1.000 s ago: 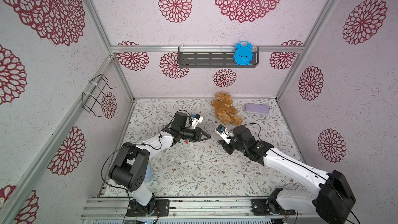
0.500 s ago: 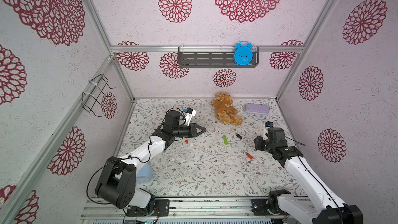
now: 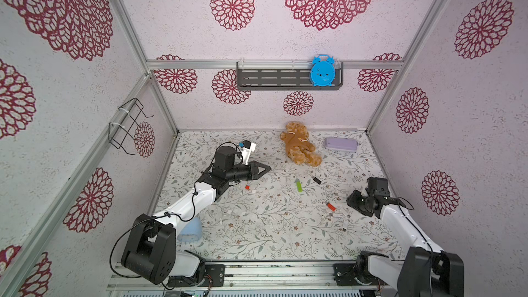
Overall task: Close the usb drive cover
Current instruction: Pick up the USB drive from the center of the board.
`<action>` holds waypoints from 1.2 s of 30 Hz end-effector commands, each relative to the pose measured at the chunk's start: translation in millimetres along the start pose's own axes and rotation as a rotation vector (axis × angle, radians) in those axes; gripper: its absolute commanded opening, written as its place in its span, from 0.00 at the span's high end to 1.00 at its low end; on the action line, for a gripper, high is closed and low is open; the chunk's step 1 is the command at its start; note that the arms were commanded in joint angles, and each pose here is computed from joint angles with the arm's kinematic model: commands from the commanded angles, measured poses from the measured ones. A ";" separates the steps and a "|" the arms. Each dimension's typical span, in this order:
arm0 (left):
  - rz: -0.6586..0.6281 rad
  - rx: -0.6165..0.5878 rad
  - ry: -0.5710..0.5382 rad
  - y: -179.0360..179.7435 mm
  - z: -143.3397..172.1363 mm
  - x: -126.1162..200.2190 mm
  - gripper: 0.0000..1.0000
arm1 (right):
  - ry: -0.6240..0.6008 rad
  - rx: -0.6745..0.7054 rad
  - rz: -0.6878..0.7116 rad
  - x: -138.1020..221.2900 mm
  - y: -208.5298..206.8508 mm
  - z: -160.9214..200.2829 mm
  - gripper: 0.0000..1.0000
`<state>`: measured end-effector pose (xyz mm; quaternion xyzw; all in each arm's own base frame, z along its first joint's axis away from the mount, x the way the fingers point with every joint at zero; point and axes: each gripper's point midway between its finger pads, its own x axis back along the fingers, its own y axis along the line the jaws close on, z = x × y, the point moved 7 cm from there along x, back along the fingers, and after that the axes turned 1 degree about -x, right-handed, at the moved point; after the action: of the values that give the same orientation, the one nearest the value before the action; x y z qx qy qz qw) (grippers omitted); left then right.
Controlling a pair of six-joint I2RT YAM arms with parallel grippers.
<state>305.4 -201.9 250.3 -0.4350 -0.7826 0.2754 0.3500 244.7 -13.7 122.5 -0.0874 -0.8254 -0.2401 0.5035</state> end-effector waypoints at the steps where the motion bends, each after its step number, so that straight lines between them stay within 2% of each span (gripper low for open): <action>1: -0.005 -0.023 -0.024 -1.5 -6.8 2.4 0.91 | -0.023 0.099 -0.039 -2.9 14.1 -29.4 0.58; 7: -0.028 -0.038 -0.034 -1.4 -8.9 5.1 0.91 | 0.021 0.185 -0.015 -25.1 20.3 -55.5 0.54; 9: -0.031 -0.039 -0.030 -0.9 -9.4 4.2 0.91 | 0.043 0.194 -0.059 -33.9 26.3 -60.6 0.54; 16: -0.028 -0.036 -0.014 0.8 -9.4 1.4 0.91 | 0.144 0.165 -0.109 -61.6 31.4 -61.4 0.54; 29: -0.025 -0.033 -0.010 1.3 -7.1 2.0 0.91 | 0.249 0.227 -0.040 -49.1 25.1 -22.1 0.55; 36: -0.021 -0.026 -0.004 2.4 -6.1 0.3 0.91 | 0.260 0.320 0.103 -47.0 22.8 -16.0 0.56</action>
<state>307.1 -200.1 247.8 -0.4253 -0.7893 0.2657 0.3543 293.4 7.0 88.8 0.0074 -0.7759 -0.1386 0.6154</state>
